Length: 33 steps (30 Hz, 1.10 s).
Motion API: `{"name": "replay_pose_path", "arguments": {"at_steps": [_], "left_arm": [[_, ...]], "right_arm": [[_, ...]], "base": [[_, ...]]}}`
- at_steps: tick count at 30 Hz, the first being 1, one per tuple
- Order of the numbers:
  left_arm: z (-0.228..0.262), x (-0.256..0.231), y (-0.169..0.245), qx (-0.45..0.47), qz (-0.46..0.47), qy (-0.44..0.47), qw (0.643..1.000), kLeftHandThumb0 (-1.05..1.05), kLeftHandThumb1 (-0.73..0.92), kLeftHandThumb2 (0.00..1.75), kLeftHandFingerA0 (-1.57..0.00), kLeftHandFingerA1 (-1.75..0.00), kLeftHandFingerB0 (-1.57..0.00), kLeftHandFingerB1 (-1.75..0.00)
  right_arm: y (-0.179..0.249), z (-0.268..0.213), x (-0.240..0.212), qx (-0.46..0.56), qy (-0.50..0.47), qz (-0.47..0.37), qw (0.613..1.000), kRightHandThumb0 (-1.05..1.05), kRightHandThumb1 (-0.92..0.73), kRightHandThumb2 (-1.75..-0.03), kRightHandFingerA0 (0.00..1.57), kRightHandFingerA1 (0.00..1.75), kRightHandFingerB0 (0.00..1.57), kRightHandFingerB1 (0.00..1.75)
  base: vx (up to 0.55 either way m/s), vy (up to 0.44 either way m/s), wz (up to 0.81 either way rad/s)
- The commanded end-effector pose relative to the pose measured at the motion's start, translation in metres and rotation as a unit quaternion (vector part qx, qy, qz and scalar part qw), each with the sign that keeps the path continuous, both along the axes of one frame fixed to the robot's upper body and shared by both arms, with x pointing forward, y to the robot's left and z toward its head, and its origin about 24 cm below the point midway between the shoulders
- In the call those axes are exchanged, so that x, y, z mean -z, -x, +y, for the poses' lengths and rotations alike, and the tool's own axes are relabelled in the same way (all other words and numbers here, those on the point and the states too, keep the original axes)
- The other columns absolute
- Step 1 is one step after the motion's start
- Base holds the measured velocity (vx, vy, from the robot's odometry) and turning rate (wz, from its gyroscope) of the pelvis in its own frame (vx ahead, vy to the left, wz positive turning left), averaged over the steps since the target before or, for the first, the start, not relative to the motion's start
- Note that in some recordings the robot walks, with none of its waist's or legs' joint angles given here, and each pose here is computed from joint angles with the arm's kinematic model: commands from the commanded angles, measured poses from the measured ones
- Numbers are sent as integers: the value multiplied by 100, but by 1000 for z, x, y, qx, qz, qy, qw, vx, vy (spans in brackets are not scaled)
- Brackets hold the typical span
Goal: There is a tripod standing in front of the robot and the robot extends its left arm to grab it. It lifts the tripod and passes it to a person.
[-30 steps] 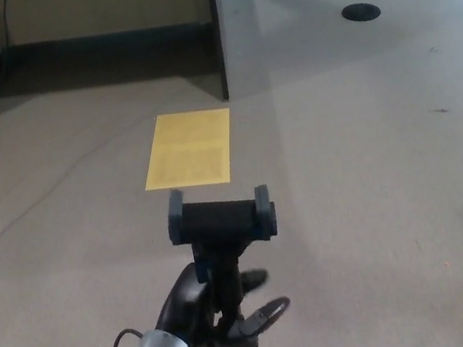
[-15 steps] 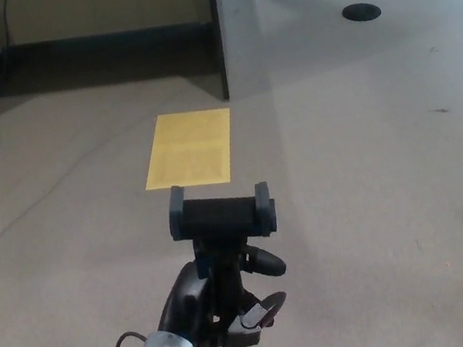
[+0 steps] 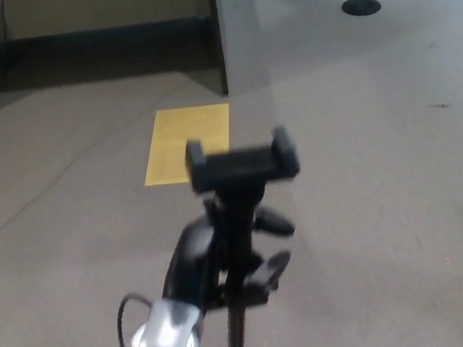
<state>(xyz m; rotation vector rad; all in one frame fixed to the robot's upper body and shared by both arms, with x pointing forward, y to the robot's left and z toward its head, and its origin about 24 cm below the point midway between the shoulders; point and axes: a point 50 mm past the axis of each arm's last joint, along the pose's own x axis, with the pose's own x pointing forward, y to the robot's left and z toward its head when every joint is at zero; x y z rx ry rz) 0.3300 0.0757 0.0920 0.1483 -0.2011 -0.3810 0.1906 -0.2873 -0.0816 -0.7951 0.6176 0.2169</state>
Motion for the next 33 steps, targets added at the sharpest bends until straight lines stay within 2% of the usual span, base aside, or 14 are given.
{"name": "replay_pose_path", "arguments": {"at_steps": [1,5,12,14,22,26,29,33], "left_arm": [[-24,-55,-6,35,-63,31,997,0,85,74,-98,-145,-76,-123],[-49,-91,-2,82,-114,22,990,-13,71,87,-108,-133,-84,-117],[-79,-128,14,141,-146,38,978,-14,72,83,-108,-133,-87,-114],[-93,-139,24,162,-164,29,973,-15,70,82,-110,-133,-86,-116],[-128,-152,59,249,-188,29,950,-13,72,80,-103,-141,-82,-115],[-142,-159,80,276,-211,28,937,-20,67,86,-103,-138,-83,-115],[-151,-163,98,293,-230,28,928,-20,68,82,-104,-136,-83,-111],[-158,-165,115,315,-245,33,916,-16,70,78,-99,-136,-80,-120]], "right_arm": [[2,-7,-2,3,9,5,1000,-40,-67,-61,71,46,54,38],[0,-8,-4,1,11,3,1000,-40,-67,-61,71,45,54,38],[-2,-9,-5,0,12,2,1000,-41,-67,-61,73,45,54,38],[-3,-10,-5,0,13,2,1000,-42,-68,-61,68,42,55,38],[-3,-9,-6,3,2,-2,1000,-41,-67,-61,68,42,55,38],[-6,-9,-7,3,7,-1,1000,-40,-68,-61,67,42,55,38],[-8,-8,-8,4,11,-2,1000,-41,-67,-60,71,43,55,37],[-9,-9,-8,4,13,1,1000,-41,-67,-60,68,42,55,37]], "base": [[0,0,0],[0,0,0],[0,0,0],[0,0,0],[0,0,0],[0,0,0],[0,0,0],[0,0,0]]}}
